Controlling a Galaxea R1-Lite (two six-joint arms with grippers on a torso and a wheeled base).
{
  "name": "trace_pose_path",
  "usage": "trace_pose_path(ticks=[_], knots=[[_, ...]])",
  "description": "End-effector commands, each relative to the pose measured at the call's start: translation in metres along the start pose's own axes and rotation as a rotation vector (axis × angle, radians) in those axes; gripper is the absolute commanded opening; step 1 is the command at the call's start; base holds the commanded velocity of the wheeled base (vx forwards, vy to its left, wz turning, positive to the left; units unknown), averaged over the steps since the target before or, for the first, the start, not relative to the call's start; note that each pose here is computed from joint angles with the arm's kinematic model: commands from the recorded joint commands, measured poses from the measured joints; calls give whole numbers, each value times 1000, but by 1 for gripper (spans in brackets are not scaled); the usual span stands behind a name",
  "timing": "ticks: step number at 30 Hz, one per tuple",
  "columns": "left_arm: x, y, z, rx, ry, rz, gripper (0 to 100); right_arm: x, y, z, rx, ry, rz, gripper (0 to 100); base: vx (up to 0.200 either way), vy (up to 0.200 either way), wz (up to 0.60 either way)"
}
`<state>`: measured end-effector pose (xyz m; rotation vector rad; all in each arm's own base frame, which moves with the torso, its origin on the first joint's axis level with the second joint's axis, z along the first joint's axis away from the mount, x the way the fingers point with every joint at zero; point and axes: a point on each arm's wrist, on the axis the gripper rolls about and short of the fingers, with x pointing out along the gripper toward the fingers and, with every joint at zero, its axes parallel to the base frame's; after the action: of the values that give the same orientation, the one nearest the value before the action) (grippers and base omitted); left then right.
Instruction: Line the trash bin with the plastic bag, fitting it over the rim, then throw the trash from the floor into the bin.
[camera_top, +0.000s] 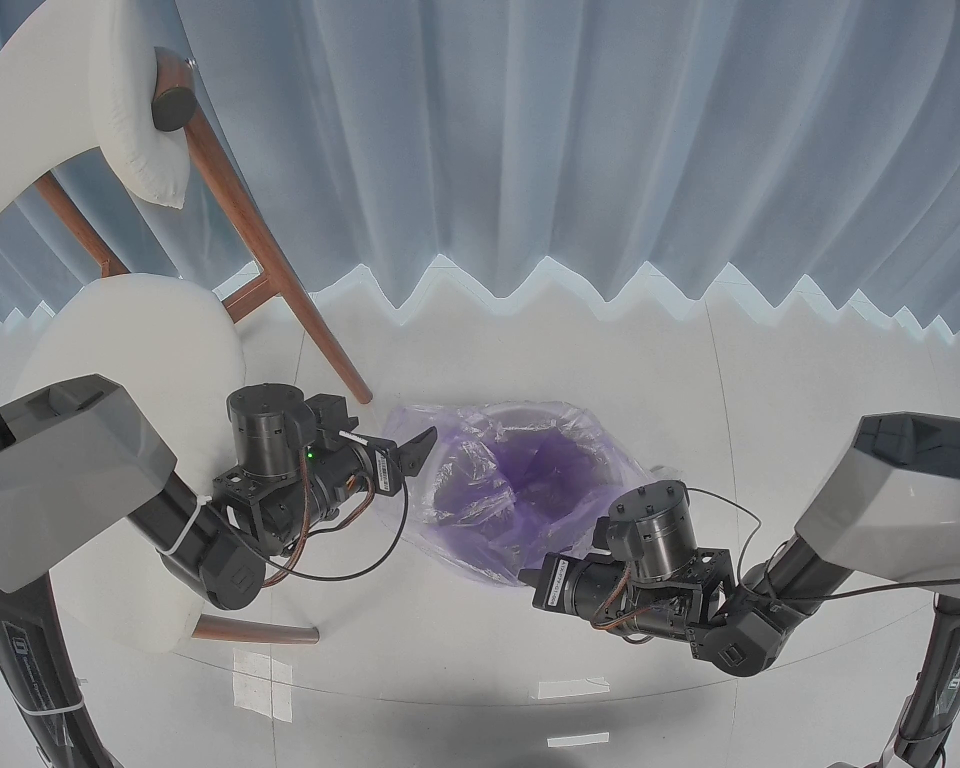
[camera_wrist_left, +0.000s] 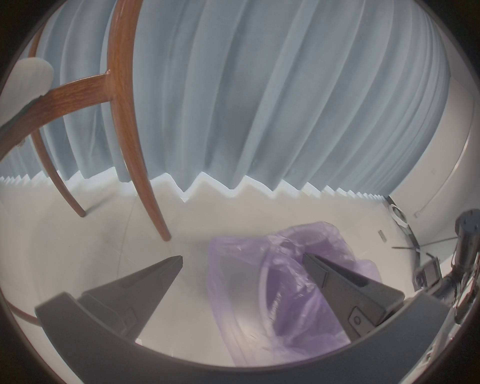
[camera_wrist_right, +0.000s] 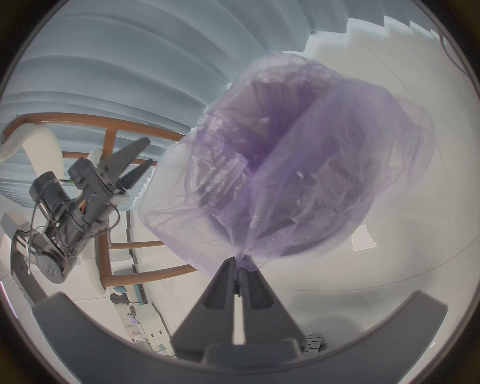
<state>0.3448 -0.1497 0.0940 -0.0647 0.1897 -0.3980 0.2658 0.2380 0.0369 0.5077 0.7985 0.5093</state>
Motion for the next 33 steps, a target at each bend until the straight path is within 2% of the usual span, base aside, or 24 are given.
trace_pose_path(ticks=[1, 3, 8, 10, 11, 18, 23, 25, 33], knots=[[-16, -3, 9, -10, 3, -44, 100, -21, 17, 9, -10, -40, 55, 0, 0, 0, 0], [-25, -5, 13, -23, 11, -56, 100, -28, 22, 8, -16, -36, 66, 0, 0, 0, 0], [-40, -9, 12, -33, 80, -61, 100, -29, 23, -12, -36, 74, 31, 0, 0, 0, 0], [-43, -8, 11, -34, 100, -59, 100, -29, 23, -16, -38, 92, 23, 0, 0, 0, 0], [-47, -8, 6, -34, 144, -55, 100, -26, 23, -22, -44, 116, 19, 0, 0, 0, 0], [-48, -10, 0, -33, 191, -56, 100, -3, 10, -43, -52, 183, -32, 0, 0, 0, 0], [-47, -23, -13, -41, 235, -89, 100, 3, 7, -46, -53, 194, -43, 0, 0, 0, 0], [-43, -29, -25, -47, 273, -93, 100, 3, 7, -46, -53, 191, -40, 0, 0, 0, 0], [-36, -23, -48, -39, 344, -35, 100, 4, 6, -47, -53, 196, -45, 0, 0, 0, 0]])
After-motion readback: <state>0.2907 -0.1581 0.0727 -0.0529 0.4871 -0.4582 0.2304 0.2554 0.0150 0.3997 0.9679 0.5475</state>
